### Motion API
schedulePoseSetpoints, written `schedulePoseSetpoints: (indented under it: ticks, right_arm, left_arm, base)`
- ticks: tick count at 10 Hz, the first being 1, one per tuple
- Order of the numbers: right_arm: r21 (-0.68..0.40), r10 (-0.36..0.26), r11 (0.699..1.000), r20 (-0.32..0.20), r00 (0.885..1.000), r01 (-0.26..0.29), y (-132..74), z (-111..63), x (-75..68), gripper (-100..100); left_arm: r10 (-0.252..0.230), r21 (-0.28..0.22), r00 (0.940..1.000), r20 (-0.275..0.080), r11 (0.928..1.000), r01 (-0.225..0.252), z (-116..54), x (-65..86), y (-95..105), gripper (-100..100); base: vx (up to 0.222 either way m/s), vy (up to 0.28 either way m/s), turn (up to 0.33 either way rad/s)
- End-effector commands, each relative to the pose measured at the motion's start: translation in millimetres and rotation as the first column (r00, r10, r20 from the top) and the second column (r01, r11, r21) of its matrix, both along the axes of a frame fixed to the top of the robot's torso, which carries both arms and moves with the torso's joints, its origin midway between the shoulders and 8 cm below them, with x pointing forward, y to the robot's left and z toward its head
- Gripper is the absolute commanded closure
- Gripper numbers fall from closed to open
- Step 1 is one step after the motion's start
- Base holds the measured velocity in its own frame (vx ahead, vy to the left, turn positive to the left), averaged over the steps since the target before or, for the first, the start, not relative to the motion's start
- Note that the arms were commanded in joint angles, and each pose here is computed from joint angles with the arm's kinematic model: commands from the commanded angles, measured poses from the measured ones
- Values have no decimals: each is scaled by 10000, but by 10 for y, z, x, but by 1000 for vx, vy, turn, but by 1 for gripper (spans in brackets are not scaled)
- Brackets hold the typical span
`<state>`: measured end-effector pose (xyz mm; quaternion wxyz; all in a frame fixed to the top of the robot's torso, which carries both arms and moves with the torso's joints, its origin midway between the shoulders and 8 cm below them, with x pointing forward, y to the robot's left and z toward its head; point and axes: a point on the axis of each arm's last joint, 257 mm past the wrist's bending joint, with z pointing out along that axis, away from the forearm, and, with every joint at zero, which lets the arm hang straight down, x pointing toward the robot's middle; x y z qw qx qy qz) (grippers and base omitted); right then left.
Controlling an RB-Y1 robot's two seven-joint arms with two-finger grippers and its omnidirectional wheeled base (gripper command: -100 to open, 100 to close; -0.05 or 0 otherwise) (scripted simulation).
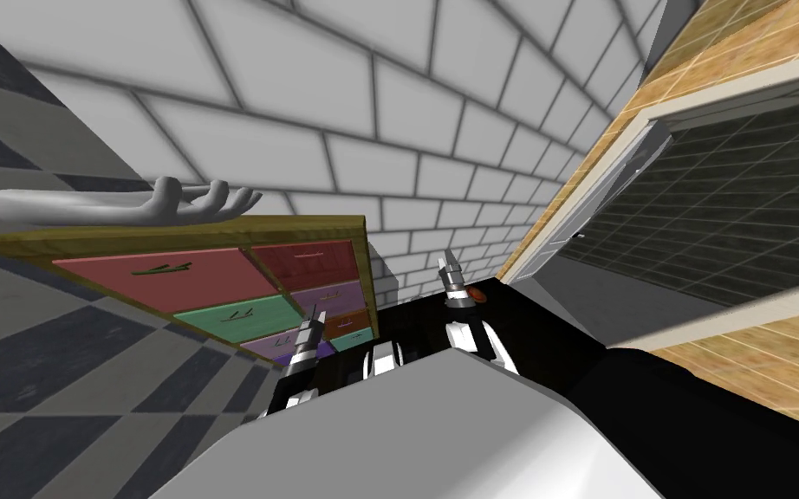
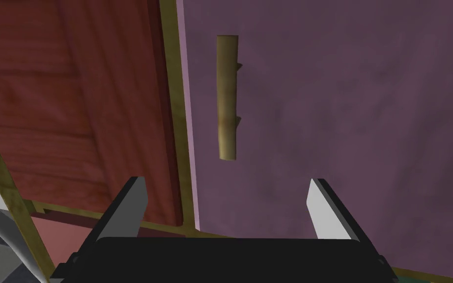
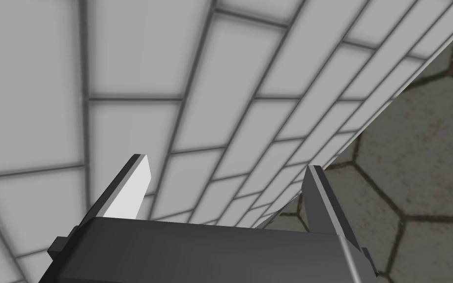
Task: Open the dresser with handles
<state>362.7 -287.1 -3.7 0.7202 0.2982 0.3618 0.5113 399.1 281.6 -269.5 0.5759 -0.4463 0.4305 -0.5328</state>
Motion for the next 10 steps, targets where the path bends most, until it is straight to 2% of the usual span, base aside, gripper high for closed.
schedulePoseSetpoints:
  ticks: [1, 2, 5, 6, 7, 8, 10]
  right_arm:
    - [0, 0, 10000, 0, 10000, 0, 0, 0, 0, 0]
    - [0, 0, 10000, 1, 10000, 0, 0, 0, 0, 0]
    - [-1, 0, 10000, 1, 10000, 0, 0, 0, 0, 0]
    - [-1, 0, 10000, 0, 10000, 0, 0, 0, 0, 0]
    - [-1, 0, 10000, 1, 10000, 0, 0, 0, 0, 0]
    - [-1, 1, 10000, 2, 10000, -1, 0, 1, 0, 0]
    - [0, 2, 10000, 4, 10000, -2, 1, 1, 1, 0]
  left_arm:
    - [166, -425, 9998, -68, 9990, -169, -88, -3, -102, -100]
    - [228, -599, 9997, -75, 9979, -232, -106, -1, -142, -100]
    - [203, -489, 9998, -67, 9986, -206, 4, 59, -99, -100]
    - [200, -492, 9998, -47, 9986, -202, -20, 47, -107, -100]
    - [194, -505, 9998, -67, 9985, -197, -81, 2, -118, 100]
    - [195, -503, 9998, -88, 9985, -200, -63, 34, -118, 100]
    - [153, -492, 9999, -39, 9987, -155, -8, 2, -123, 100]
  base:
    - [78, -54, -5]
    - [59, -42, -6]
    - [44, -8, -3]
    - [37, 5, -2]
    - [-32, 0, 5]
    - [-25, 0, 12]
    - [-146, -10, 16]
